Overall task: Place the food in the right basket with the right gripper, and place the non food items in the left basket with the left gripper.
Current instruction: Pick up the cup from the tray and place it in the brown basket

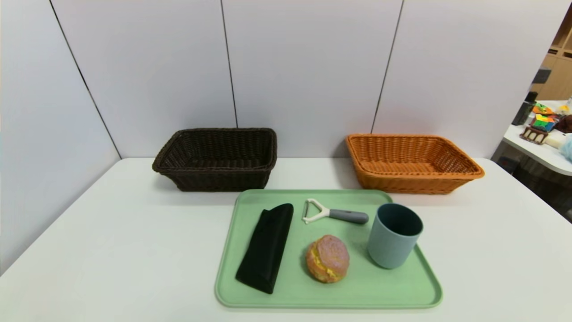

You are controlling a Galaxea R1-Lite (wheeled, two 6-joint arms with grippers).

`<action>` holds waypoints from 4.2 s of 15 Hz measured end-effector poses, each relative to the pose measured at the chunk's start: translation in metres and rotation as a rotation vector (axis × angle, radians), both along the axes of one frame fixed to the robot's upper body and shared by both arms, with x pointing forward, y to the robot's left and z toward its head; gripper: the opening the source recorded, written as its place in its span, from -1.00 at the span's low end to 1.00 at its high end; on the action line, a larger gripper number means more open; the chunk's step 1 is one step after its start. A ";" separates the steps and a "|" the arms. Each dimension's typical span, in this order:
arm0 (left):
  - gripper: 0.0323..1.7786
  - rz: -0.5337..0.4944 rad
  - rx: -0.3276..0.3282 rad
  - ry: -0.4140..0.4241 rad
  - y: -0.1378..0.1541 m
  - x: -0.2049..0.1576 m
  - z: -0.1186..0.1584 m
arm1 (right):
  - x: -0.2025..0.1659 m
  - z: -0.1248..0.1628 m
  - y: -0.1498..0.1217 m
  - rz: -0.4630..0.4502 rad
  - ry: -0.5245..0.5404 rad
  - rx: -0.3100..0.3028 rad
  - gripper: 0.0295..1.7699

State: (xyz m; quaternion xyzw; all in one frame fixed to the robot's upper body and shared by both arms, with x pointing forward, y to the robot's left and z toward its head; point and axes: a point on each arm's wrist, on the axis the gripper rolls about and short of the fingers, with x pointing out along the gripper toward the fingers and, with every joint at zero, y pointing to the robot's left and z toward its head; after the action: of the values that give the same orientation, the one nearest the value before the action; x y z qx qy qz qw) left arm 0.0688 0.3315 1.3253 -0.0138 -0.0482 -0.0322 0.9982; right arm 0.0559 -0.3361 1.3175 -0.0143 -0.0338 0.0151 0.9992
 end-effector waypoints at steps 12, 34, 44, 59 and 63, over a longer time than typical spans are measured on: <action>0.90 0.009 -0.033 0.274 0.001 0.052 0.079 | 0.079 0.084 0.006 0.201 0.225 -0.009 0.92; 0.90 0.006 -0.098 0.486 0.001 0.124 0.051 | 0.215 0.082 0.080 0.337 0.663 -0.004 0.92; 0.90 -0.004 -0.102 0.511 0.000 0.133 0.049 | 0.259 0.083 0.103 0.257 0.949 0.054 0.92; 0.90 -0.008 -0.108 0.510 -0.001 0.131 0.047 | 0.227 0.063 0.105 0.277 1.029 0.064 0.92; 0.90 -0.008 -0.108 0.502 -0.001 0.130 0.046 | 0.181 0.039 0.090 0.372 0.744 -0.010 0.92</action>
State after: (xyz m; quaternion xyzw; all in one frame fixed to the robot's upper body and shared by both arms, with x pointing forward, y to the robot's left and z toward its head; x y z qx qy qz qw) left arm 0.1992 0.3306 1.3710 -0.0748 0.1993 -0.0289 0.9766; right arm 0.2370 -0.2465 1.3567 -0.0061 0.3278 0.1996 0.9234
